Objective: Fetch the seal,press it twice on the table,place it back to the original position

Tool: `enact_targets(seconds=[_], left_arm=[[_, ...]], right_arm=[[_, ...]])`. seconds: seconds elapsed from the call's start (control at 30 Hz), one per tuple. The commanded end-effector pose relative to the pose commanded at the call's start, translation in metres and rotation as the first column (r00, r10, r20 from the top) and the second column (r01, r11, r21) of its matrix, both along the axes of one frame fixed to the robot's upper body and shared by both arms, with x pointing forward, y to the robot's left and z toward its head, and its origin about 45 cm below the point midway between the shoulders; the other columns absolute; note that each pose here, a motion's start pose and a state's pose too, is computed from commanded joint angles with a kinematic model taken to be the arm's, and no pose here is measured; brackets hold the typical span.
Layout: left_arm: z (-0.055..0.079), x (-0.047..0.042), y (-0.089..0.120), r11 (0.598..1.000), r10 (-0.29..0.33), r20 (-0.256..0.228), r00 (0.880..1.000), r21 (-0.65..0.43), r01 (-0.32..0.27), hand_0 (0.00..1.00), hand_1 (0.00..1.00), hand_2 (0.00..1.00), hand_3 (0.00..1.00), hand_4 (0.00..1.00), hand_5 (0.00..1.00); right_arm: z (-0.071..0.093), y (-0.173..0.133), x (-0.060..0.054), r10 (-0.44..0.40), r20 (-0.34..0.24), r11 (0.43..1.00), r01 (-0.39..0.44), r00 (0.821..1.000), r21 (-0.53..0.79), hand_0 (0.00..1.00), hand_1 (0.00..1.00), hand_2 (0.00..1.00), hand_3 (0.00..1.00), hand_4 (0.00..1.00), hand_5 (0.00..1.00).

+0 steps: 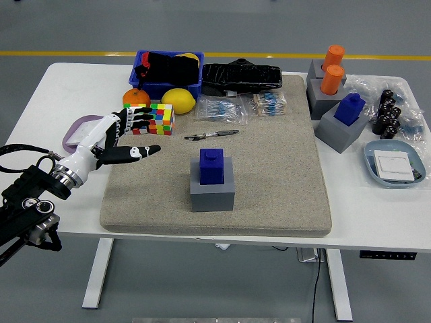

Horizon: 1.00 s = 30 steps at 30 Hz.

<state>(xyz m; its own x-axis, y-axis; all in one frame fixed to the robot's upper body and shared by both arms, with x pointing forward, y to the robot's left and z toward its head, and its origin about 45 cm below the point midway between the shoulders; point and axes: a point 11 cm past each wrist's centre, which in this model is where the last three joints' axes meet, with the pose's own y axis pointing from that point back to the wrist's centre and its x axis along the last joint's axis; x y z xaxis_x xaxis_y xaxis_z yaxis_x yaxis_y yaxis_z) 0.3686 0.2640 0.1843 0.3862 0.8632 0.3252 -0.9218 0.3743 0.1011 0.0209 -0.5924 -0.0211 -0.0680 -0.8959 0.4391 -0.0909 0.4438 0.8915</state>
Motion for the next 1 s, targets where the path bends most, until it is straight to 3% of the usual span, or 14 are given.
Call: enact_targets(seconds=[0.33, 0.73, 0.77, 1.0], left_arm=[[-0.009, -0.0049, -0.023, 0.999, -0.043, -0.023, 0.999, -0.031, 0.042, 0.832, 0.793, 0.747, 0.766, 0.998, 0.061], [-0.009, -0.0101, -0.052, 0.992, -0.092, -0.032, 0.995, -0.090, 0.089, 0.826, 0.775, 0.731, 0.764, 0.998, 0.046], [-0.010, -0.0109, -0.055, 0.991, -0.098, -0.034, 0.995, -0.093, 0.095, 0.772, 0.764, 0.732, 0.792, 0.998, 0.027], [-0.011, -0.0142, -0.070, 0.987, -0.126, -0.039, 0.991, -0.107, 0.121, 0.771, 0.767, 0.733, 0.804, 0.998, 0.019]], right_arm=[[0.000, 0.000, 0.001, 0.004, 0.003, 1.000, -0.004, 1.000, 0.004, 0.787, 0.702, 0.679, 0.642, 0.797, 0.460], [0.002, -0.001, 0.004, 0.020, 0.003, 1.000, -0.020, 1.000, 0.007, 0.787, 0.700, 0.679, 0.642, 0.796, 0.465], [0.002, -0.001, 0.004, 0.022, 0.002, 1.000, -0.022, 1.000, 0.007, 0.790, 0.700, 0.679, 0.642, 0.796, 0.465], [0.003, -0.002, 0.005, 0.028, 0.002, 1.000, -0.028, 1.000, 0.004, 0.791, 0.701, 0.680, 0.642, 0.797, 0.466]])
